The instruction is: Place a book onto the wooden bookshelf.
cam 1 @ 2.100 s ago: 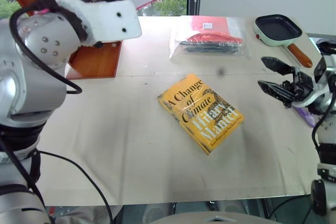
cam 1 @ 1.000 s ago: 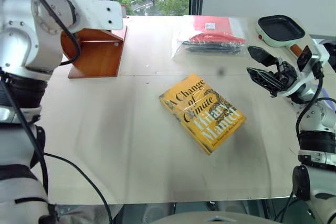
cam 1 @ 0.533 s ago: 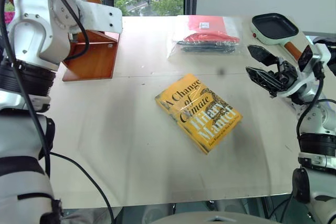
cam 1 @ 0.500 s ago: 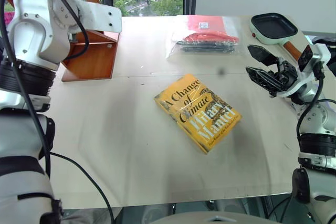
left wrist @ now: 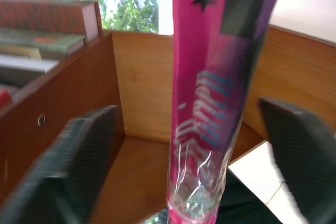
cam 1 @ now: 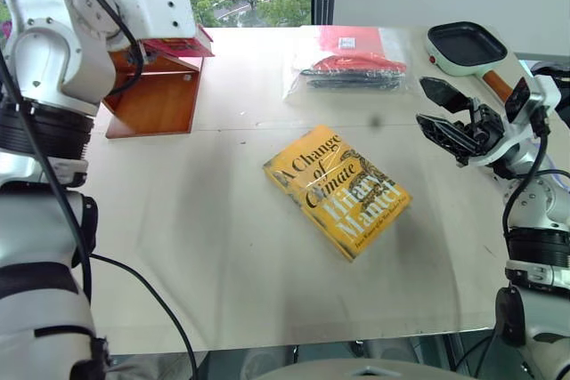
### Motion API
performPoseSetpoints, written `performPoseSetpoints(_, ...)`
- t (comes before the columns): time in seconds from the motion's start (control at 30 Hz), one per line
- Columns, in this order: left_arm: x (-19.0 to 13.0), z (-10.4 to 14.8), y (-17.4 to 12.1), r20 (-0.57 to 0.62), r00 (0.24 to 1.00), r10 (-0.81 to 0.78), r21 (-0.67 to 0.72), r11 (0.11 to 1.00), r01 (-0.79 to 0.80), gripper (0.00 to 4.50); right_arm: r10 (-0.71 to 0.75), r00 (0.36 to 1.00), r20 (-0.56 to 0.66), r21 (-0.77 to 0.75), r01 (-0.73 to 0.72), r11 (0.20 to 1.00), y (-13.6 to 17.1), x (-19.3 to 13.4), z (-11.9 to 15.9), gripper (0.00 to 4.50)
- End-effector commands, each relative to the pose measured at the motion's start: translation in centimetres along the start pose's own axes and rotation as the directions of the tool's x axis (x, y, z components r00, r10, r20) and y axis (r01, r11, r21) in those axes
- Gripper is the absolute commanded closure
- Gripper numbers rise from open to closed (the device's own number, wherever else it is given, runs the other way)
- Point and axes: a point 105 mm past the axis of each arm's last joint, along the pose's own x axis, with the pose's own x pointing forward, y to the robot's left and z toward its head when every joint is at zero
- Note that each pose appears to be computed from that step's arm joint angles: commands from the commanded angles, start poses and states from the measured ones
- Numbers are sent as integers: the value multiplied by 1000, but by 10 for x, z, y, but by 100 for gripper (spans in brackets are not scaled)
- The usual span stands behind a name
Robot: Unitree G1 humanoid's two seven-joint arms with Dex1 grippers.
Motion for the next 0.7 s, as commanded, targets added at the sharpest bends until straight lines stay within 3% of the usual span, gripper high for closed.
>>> performPoseSetpoints(0.03, -18, -7, 15, 9, 998, 65, -46, 997, -65, 3, 21, 1000, 13, -53, -21, 998, 3, 2, 12, 0)
performPoseSetpoints(0.33, -81, -5, 30, 59, 983, 175, -80, 982, -170, 3, 19, 1000, 4, -53, -19, 998, -4, 0, 16, 0)
performPoseSetpoints(0.53, -82, 2, 0, 115, 987, 112, -154, 984, -94, 3, 7, 999, -35, -46, -8, 999, -18, -5, 15, 0)
performPoseSetpoints(0.63, -87, 9, -7, 170, 974, 149, -212, 971, -112, 3, 2, 997, -77, -47, -5, 999, -21, -12, 13, 0)
performPoseSetpoints(0.7, -91, 25, -8, 267, 937, 227, -330, 935, -132, 3, -6, 995, -98, -45, 1, 999, -22, -18, 14, 0)
